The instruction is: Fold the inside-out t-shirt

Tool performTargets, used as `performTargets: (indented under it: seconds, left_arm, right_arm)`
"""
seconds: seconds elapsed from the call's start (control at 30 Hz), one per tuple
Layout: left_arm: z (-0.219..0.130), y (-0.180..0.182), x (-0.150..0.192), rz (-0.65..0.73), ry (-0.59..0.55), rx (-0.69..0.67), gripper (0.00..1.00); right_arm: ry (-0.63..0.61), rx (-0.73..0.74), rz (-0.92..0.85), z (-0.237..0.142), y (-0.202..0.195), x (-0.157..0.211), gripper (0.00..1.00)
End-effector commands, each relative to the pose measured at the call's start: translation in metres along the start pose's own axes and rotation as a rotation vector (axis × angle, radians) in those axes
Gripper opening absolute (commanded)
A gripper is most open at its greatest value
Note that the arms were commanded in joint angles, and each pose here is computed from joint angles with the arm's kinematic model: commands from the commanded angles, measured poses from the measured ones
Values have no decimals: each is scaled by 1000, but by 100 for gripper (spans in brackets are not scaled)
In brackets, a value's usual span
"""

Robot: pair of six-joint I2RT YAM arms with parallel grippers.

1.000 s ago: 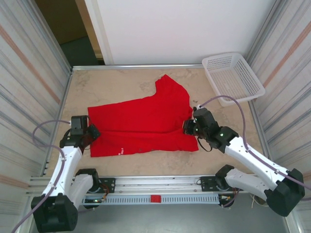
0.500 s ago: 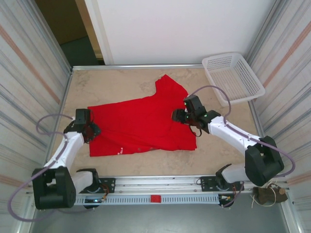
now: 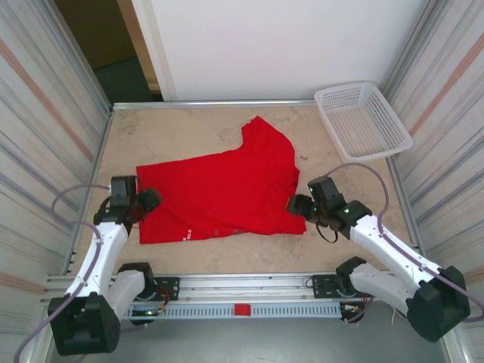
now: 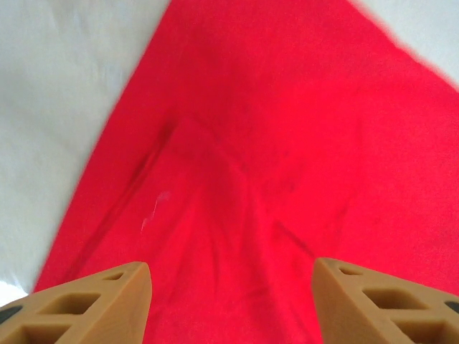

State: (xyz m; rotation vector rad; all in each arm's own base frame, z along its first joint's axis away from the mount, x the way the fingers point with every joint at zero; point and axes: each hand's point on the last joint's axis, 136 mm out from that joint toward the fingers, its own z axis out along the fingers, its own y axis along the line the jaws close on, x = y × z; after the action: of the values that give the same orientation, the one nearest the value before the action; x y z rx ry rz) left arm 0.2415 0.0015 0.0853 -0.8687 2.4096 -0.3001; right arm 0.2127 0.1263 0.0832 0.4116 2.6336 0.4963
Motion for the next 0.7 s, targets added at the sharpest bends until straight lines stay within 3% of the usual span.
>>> performTargets:
  seconds: [0.0, 0.1, 0.2, 0.37, 0.67]
  left_arm:
    - [9, 5, 32, -82, 87, 19, 60]
    - [15, 8, 40, -68, 99, 1, 61]
    - [25, 8, 47, -47, 116, -14, 61]
    - [47, 0, 52, -3, 159, -29, 61]
    - [80, -37, 35, 159, 191, -58, 60]
  right_arm:
    - [65, 1, 77, 12, -3, 18, 76]
    - [96, -4, 72, 27, 4, 26, 72]
    - [108, 14, 82, 40, 4, 27, 56]
    - [73, 87, 150, 44, -18, 12, 2]
    - [-118, 229, 370, -13, -82, -21, 0]
